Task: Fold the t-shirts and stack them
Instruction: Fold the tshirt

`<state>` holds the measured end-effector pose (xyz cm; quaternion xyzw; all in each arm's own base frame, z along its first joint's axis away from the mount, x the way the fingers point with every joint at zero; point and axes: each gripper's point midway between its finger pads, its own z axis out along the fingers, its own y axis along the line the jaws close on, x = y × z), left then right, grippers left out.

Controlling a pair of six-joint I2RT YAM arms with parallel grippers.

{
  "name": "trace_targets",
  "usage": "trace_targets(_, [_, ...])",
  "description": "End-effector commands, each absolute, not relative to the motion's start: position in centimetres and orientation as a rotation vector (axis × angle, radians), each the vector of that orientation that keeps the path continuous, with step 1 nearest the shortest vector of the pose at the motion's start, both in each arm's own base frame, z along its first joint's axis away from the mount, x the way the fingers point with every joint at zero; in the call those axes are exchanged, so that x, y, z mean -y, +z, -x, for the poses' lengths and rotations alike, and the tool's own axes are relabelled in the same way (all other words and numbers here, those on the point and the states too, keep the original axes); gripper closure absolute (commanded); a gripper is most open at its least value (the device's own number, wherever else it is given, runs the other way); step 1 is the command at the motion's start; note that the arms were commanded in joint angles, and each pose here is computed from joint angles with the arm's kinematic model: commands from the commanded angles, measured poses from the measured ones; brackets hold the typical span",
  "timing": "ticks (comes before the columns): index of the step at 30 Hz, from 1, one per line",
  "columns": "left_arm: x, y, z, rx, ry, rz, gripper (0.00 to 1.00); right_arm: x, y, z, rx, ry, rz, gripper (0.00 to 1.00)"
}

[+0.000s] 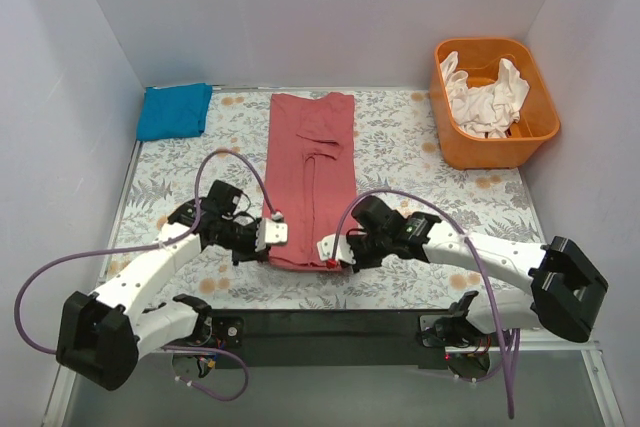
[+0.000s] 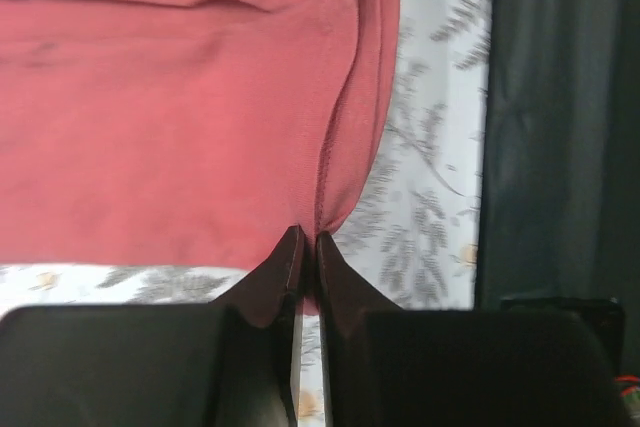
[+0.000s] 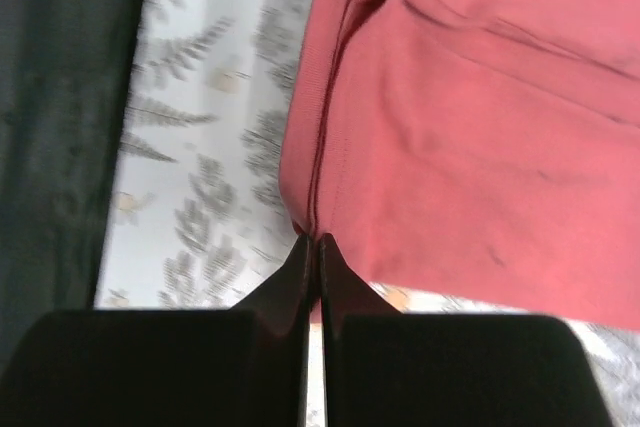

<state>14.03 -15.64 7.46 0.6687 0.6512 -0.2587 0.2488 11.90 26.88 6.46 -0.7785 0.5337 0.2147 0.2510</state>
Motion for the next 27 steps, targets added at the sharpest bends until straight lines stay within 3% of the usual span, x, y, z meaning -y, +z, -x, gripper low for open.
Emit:
trace_targets(1, [16.0,10.4,-18.4,-1.78,-0.692,-1.68,1.0,-27.4,9.6,-15.7,-1.455,0.545,2.021,0.99])
trace_targets(10, [16.8,11.9,-30.8,-1.732,-0.517,-1.594,1.0,-28.4,11.3,-24.8,-1.369,0.433,1.993,0.99])
trace_targets(27, [15.1,9.4,-44.0,-1.745,-0.312,-1.546,1.0,-29.1,10.0,-39.8,-1.352,0.339,1.925,0.99])
